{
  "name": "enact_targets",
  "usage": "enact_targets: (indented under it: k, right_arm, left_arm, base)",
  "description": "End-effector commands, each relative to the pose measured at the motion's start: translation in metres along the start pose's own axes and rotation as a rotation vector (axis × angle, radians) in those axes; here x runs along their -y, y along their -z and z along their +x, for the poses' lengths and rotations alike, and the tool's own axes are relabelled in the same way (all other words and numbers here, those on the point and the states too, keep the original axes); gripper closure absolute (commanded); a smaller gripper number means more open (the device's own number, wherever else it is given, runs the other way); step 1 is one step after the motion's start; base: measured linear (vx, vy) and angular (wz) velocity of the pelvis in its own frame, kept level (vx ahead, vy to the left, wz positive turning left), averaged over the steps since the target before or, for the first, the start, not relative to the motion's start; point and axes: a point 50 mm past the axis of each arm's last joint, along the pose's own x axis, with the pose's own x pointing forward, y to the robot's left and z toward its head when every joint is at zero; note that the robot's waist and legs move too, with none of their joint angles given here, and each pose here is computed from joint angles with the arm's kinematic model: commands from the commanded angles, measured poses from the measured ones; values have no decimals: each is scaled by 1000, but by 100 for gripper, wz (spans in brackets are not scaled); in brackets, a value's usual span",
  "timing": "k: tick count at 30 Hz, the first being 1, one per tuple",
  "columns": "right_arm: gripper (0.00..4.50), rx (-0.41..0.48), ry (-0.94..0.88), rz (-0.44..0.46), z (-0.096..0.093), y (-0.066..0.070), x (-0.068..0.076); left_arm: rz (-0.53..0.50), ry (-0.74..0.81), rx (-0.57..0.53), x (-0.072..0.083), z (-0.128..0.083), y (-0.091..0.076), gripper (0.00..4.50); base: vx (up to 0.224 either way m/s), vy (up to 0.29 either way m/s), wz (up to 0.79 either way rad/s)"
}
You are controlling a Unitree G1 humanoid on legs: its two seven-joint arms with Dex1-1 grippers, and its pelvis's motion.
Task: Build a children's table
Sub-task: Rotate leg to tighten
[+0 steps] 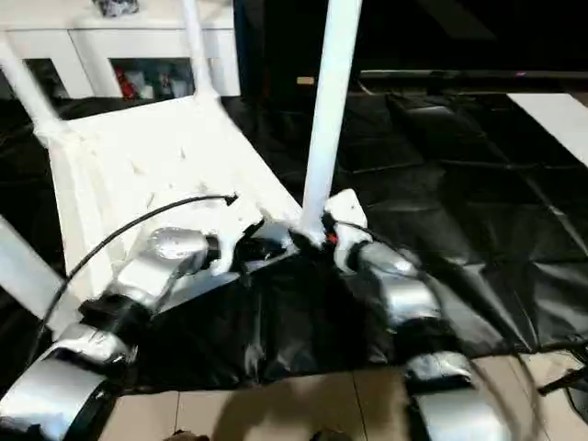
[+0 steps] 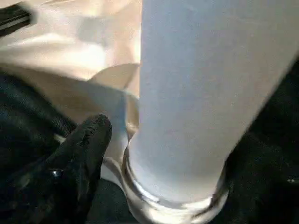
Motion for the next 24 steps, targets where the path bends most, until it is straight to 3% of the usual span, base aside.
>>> enact_targets:
  k: [1,8,11,20,24]
  right_arm:
    - [67,-3,-118,-32,5,-1,-14]
    - [67,-35,-343,-67,-20,2,-14]
    - [101,-74,-456,-71,-28,6,-20]
    - [173,-89,-574,-57,-34,6,-28]
    - [185,-104,-606,-52,-36,8,-32]
  left_arm:
    - [42,110,69,13,8,-12,450]
    - [94,266,75,19,-6,-11,450]
    - [92,311,65,19,-12,-9,450]
    - [60,409,51,22,-24,-3,450]
    - [54,418,47,23,-25,-2,450]
  base:
    - [0,0,0]
    - [0,0,0]
    - [0,0,0]
    - [0,0,0]
    - [0,0,0]
